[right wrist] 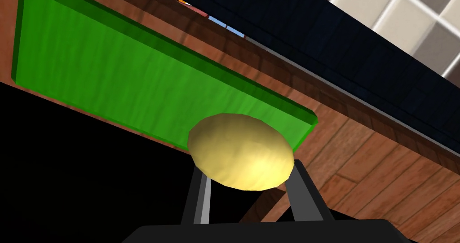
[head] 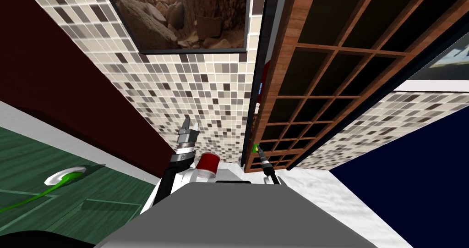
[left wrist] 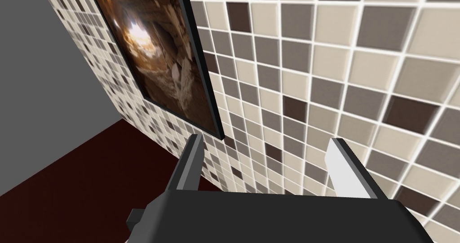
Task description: Pull the door open
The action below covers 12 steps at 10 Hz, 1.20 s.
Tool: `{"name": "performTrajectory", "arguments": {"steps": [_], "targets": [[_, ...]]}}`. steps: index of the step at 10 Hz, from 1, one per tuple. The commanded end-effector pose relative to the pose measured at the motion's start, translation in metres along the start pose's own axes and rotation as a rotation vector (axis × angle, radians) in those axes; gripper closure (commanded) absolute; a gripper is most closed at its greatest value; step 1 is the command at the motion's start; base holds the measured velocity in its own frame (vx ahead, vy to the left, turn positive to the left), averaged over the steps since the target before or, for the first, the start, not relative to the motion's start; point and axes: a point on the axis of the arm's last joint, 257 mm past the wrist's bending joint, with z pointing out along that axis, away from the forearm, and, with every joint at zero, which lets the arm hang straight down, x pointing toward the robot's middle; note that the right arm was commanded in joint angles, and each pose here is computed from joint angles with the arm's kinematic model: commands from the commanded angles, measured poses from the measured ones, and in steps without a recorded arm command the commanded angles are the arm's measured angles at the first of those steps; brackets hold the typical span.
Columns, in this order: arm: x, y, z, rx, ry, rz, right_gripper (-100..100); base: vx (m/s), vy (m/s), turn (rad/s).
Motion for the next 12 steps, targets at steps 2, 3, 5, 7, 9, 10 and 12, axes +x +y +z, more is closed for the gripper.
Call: {"name": "performTrajectory", "arguments": {"steps": [2,3,5,7,9,10,12], "targets": [[0.011,0.003,-0.0013,-0.002,0.009,0.090,100,-0.027,0.007,0.056],[0.009,0.003,-0.0016,-0.001,0.006,0.119,100,-0.026,0.007,0.073],[0.008,0.002,-0.0019,0.000,0.003,0.158,100,-0.032,0.000,0.035],[0.005,0.000,-0.0026,0.003,-0.005,0.228,100,-0.036,0.003,0.087],[0.003,-0.001,-0.0030,0.004,-0.009,0.276,100,-0.028,-0.005,0.029],[0.003,-0.001,-0.0030,0.004,-0.009,0.276,100,-0.020,-0.006,0.045],[0.002,-0.001,-0.0034,0.005,-0.014,0.317,100,-0.015,-0.005,0.050]]}}
